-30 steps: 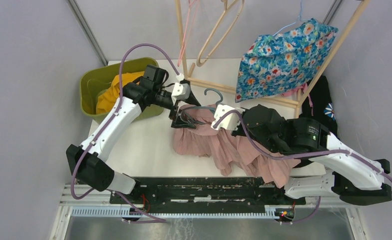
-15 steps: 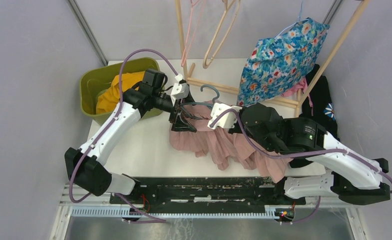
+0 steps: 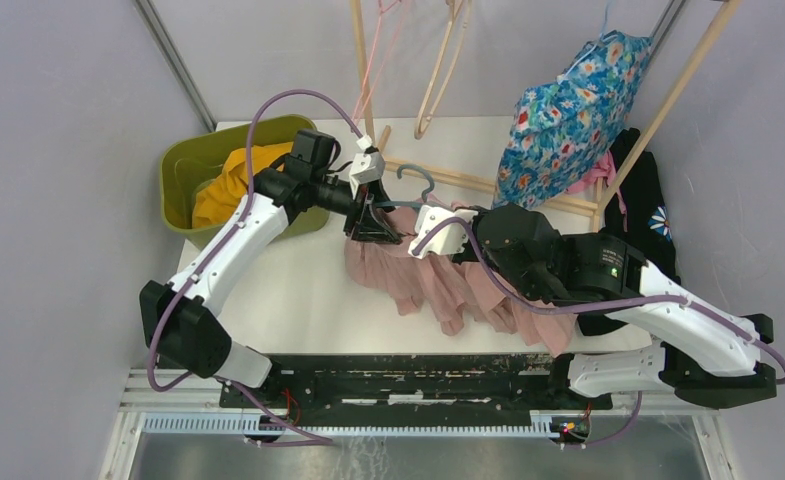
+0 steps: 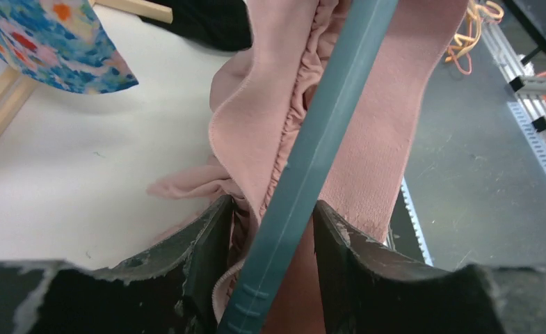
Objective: Remove the skirt from the hanger
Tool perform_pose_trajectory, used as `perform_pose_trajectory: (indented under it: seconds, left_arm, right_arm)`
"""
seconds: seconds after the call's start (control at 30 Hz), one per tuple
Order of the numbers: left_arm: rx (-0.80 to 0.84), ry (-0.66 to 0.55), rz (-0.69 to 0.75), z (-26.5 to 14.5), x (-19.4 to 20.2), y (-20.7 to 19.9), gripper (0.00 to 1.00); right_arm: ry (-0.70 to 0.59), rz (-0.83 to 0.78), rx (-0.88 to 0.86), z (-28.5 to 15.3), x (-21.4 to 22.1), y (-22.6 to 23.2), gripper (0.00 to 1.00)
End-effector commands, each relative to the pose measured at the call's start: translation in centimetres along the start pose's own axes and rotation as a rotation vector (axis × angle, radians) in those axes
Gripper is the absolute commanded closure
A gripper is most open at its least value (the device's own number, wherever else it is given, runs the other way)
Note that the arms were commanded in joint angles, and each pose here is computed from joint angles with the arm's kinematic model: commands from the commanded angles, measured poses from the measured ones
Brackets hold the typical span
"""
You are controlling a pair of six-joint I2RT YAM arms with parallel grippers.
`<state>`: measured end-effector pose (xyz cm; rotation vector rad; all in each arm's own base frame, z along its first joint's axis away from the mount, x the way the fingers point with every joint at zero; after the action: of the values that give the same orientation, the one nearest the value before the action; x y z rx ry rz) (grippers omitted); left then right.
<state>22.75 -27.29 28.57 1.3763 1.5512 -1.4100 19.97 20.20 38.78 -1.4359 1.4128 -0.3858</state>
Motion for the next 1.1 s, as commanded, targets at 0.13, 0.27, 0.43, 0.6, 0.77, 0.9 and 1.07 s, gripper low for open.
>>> perform_pose_trajectory:
  seconds: [0.13, 0.27, 0.43, 0.6, 0.77, 0.9, 1.07]
  left_arm:
    - [-0.005, -0.019, -0.037, 0.1, -1.3, -0.2, 0.97]
    - [0.061, -0.042, -0.029, 0.3, -1.6, -1.2, 0.97]
    - [-0.076, -0.044, -0.095, 0.2, -1.9, 0.8, 0.89]
    - [-0.135, -0.066, -0.154, 0.1, -3.3, 1.8, 0.97]
    - [-0.030, -0.060, -0.109, 0.0, -3.5, -0.1, 0.97]
    - [0.024, -0.045, -0.061, -0.2, -3.7, -1.4, 0.97]
    - [0.138, 0.013, 0.078, -1.2, -3.3, -4.3, 0.90]
  right_arm:
    - [-0.128, 0.141, 0.144, -1.3, -2.9, -4.3, 0.99]
    - [-0.128, 0.128, 0.147, -1.1, -3.1, -4.3, 0.99]
    - [-0.127, 0.126, 0.144, -0.9, -3.2, -4.2, 0.99]
    - [-0.118, 0.133, 0.150, -0.9, -3.0, -4.3, 0.99]
    - [-0.119, 0.122, 0.149, -0.7, -3.3, -4.3, 0.99]
    - [-0.147, 0.118, 0.150, -0.3, -4.3, -4.4, 0.99]
    - [-0.165, 0.108, 0.121, 0.5, -5.4, -3.9, 0.99]
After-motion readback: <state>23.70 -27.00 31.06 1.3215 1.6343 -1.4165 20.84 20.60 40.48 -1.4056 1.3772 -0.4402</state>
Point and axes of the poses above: each gripper's point midway between its finger pads, its own z axis out along the fingers, its own y axis along the line the jaws close on, x = y × z, the point moved 1 cm from there along -z, back along the fingers, and after that the axes turned 7 degrees about -z, right-handed, at the moved point
